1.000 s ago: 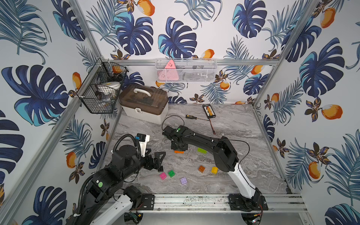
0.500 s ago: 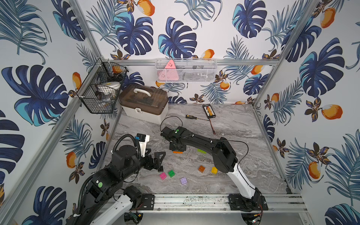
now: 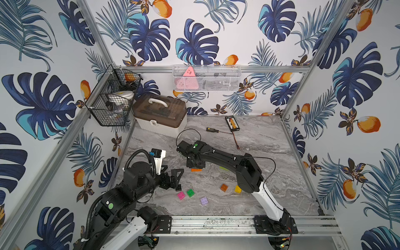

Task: Assemble the number 1 with lego
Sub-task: Assemble the lego brick with the lego brick.

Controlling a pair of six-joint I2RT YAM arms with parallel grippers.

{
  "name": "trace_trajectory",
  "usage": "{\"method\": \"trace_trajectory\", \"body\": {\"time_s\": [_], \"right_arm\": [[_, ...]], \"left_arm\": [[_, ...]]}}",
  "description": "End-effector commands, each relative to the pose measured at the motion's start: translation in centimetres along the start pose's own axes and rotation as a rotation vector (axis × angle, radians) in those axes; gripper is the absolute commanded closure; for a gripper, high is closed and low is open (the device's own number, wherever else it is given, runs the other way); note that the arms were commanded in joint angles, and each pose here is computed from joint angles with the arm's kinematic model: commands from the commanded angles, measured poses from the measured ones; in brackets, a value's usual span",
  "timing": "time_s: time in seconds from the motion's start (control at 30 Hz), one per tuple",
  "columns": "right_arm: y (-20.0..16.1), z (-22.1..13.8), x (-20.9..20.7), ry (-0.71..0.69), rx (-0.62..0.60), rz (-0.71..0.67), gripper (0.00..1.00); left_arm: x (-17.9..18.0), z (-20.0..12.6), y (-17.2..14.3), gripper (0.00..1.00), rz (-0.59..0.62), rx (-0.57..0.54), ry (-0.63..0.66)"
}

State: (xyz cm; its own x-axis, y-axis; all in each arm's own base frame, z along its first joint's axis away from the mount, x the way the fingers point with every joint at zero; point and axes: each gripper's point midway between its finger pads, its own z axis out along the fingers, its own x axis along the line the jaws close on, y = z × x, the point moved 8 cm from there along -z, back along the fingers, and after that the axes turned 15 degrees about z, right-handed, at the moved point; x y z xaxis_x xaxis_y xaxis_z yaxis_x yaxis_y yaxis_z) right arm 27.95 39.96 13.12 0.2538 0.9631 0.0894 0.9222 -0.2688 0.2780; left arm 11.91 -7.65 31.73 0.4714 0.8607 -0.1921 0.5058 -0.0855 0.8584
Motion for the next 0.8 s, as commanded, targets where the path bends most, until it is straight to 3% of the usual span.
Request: {"method": "trace_trajectory", "body": {"time_s": [0.0, 0.77], "right_arm": [[-0.3, 0.2, -0.1, -0.023, 0.003, -0.028, 0.85], [-0.7, 1.1, -0.3, -0.030, 0.019, -0.102, 0.86]], "left_arm": [[0.0, 0.0, 0.3, 0.01, 0.015, -0.020, 0.003], [0.0, 0.1, 0.3, 0.01, 0.014, -0.015, 0.004]]}}
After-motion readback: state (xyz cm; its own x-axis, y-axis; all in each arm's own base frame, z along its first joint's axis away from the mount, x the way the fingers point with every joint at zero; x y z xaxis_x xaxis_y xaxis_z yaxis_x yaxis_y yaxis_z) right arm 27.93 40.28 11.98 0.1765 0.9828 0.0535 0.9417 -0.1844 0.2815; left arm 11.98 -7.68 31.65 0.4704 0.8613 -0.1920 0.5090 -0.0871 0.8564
